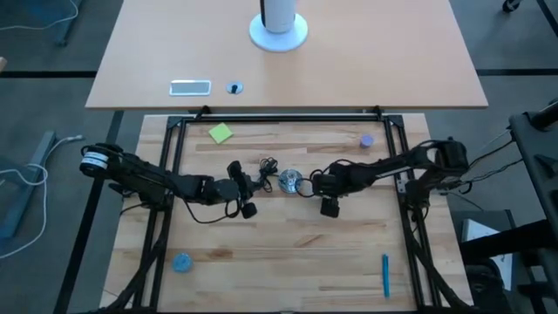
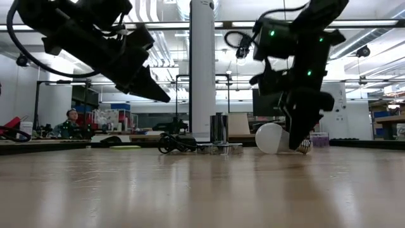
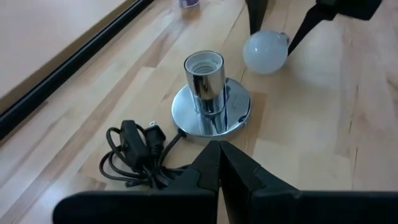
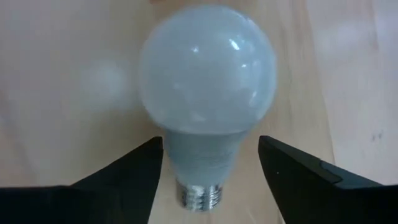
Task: Screw lightbulb
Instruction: Insert the white lightbulb into the silver lamp
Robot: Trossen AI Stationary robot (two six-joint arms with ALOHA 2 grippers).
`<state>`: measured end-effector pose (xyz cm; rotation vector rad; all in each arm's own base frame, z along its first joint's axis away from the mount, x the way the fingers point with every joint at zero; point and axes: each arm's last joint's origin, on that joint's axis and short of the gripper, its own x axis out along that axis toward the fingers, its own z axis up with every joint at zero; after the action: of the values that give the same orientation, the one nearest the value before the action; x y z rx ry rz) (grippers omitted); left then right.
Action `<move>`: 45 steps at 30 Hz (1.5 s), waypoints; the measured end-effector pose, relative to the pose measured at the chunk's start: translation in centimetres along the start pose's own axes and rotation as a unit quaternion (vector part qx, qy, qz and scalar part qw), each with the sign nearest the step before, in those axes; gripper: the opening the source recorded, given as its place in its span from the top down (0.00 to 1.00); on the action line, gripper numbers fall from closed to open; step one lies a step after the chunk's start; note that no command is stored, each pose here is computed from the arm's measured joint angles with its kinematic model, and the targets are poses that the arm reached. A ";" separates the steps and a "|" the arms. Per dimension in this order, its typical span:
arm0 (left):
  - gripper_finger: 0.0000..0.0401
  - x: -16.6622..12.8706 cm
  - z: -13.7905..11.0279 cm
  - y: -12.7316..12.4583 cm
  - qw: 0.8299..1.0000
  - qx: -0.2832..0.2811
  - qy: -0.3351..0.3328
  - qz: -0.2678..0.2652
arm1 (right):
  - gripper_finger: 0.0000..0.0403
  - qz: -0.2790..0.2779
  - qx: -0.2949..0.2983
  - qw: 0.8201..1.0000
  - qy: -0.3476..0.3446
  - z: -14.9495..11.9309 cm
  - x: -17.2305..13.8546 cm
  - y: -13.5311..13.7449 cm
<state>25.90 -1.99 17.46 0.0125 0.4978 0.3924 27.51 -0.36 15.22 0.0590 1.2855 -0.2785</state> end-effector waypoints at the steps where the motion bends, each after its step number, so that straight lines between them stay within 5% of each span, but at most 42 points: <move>1: 1.00 0.0 -0.1 0.0 1.000 0.000 -0.001 0.000 | 0.35 -0.001 0.001 1.000 0.002 0.1 0.3 -0.1; 9: 1.00 0.0 -0.1 0.0 1.000 -0.007 -0.009 -0.001 | 0.45 0.001 -0.019 1.000 0.008 0.4 1.9 -0.2; 16: 1.00 0.0 0.1 0.0 1.000 -0.016 -0.018 -0.002 | 0.70 0.005 -0.028 0.999 -0.022 0.4 1.2 -0.3; 26: 1.00 -0.3 1.6 0.0 0.996 -0.004 -0.089 0.013 | 0.71 0.005 0.016 0.986 -0.168 1.0 -5.3 -2.7; 29: 1.00 -0.5 2.4 0.1 0.992 0.004 -0.124 0.028 | 0.71 0.017 0.035 0.960 -0.279 1.2 -7.5 -3.2; 32: 1.00 -0.8 3.2 0.2 0.986 0.016 -0.161 0.036 | 0.71 0.038 0.053 0.914 -0.400 1.1 -8.1 -3.3; 39: 1.00 -1.9 4.2 0.6 0.981 0.015 -0.190 0.037 | 0.71 0.054 0.086 0.814 -0.572 -0.9 -5.7 -3.5; 45: 1.00 -2.8 5.0 1.0 0.976 0.002 -0.213 0.032 | 0.71 0.024 0.110 0.778 -0.618 -1.8 -2.7 -3.4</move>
<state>25.59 -1.64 23.21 0.1148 0.0733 0.4387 24.35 -2.82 17.65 0.0865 -0.0798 -0.3301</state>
